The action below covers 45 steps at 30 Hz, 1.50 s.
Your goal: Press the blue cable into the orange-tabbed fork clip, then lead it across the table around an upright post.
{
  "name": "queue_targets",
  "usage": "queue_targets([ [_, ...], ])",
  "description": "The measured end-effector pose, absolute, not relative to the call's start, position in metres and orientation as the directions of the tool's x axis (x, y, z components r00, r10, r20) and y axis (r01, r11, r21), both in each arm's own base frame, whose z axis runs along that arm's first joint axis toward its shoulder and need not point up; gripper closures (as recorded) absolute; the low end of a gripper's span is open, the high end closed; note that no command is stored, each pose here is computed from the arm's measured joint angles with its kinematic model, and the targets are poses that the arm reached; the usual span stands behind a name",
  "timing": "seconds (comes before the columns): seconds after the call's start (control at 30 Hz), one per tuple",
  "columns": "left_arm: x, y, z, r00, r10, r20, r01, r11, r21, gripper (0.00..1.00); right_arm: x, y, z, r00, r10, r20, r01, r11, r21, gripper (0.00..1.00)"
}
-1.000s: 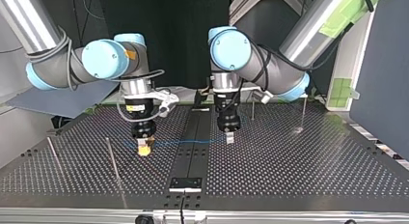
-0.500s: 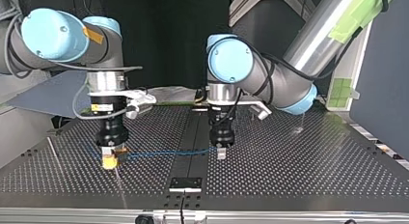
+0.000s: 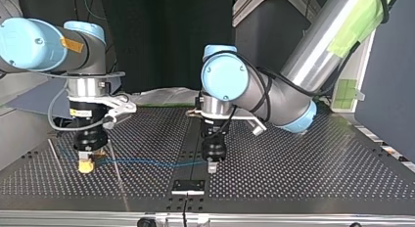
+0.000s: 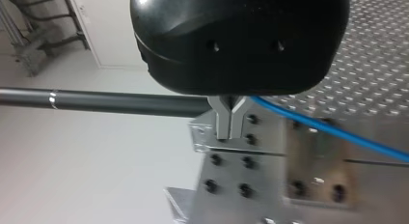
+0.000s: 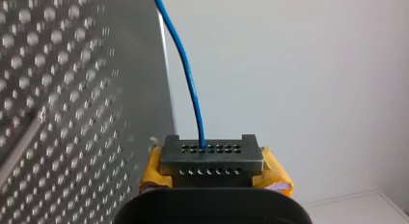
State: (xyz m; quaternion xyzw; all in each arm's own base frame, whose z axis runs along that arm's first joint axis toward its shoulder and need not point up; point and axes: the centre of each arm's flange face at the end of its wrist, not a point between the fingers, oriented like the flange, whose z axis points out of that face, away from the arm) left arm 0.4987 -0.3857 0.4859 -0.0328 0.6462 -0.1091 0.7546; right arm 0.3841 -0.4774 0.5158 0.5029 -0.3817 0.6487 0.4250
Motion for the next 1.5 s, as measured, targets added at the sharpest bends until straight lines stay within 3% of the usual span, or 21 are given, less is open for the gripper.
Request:
queue_targets([
  [0.27,0.503,-0.399,0.506,0.153,-0.218,-0.964,0.158,0.968,-0.194,1.0,0.352,-0.5,0.515,-0.119,0.156,0.981,-0.949,-0.309,-0.065,1.0],
  [1.1,0.516,-0.495,0.454,0.017,-0.163,-0.987,0.242,0.958,-0.154,1.0,0.317,-0.526,0.51,-0.102,0.156,0.983,-0.967,-0.248,-0.061,1.0],
  [1.5,0.528,-0.534,0.438,0.015,-0.184,-0.983,0.275,0.946,-0.173,1.0,0.305,-0.546,0.491,-0.089,0.131,0.987,-0.974,-0.219,-0.059,1.0],
])
